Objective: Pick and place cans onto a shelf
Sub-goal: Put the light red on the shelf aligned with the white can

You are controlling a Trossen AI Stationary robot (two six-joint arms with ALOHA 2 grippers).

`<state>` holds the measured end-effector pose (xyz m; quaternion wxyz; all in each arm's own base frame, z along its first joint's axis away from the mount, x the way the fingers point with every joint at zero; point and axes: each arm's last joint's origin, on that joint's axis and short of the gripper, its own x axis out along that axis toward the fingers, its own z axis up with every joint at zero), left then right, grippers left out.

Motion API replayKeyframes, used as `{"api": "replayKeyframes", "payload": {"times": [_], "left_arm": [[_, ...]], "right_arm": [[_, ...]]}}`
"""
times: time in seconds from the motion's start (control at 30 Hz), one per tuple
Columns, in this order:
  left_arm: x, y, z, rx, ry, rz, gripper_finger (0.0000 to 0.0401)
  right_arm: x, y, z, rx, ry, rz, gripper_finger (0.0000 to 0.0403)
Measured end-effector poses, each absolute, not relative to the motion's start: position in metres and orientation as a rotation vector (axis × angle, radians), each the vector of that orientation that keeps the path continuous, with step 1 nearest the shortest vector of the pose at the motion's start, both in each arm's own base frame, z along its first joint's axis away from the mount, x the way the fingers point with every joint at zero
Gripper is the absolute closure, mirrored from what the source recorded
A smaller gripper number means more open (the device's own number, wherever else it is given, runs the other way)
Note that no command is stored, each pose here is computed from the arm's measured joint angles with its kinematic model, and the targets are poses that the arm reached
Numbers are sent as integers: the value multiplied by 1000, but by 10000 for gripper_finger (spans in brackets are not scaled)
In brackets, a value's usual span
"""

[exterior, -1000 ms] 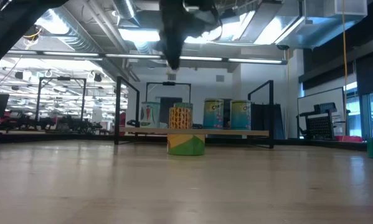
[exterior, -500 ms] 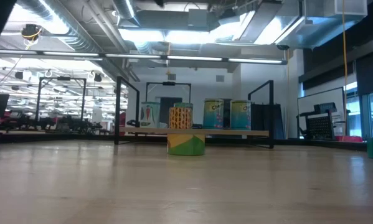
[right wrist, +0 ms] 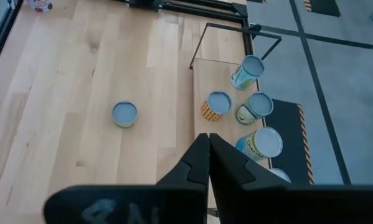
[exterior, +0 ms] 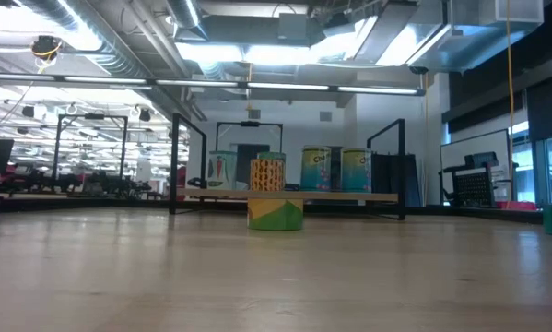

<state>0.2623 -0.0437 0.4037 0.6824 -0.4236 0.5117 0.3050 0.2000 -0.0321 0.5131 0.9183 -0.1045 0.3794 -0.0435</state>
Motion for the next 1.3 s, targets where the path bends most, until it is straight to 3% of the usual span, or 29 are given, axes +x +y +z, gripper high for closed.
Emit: {"api": "replayKeyframes", "payload": {"times": [0.43,0.67,0.77,0.9,1.07,1.3], "left_arm": [[219,-112,379,-1026,1315,712,376],[195,-151,362,-984,1535,663,376],[182,-167,355,-1016,1591,740,376],[167,-189,350,-1130,1531,839,376],[153,-221,343,-1290,1326,832,376],[149,-252,310,-1218,1369,797,376]], "right_arm": [[200,-32,513,-210,778,-90,391],[200,-32,513,-163,775,-108,391],[200,-32,513,-162,775,-109,391],[200,-32,513,-142,773,-117,391],[200,-32,513,-137,773,-119,391],[200,-32,513,-137,772,-120,391]]}}
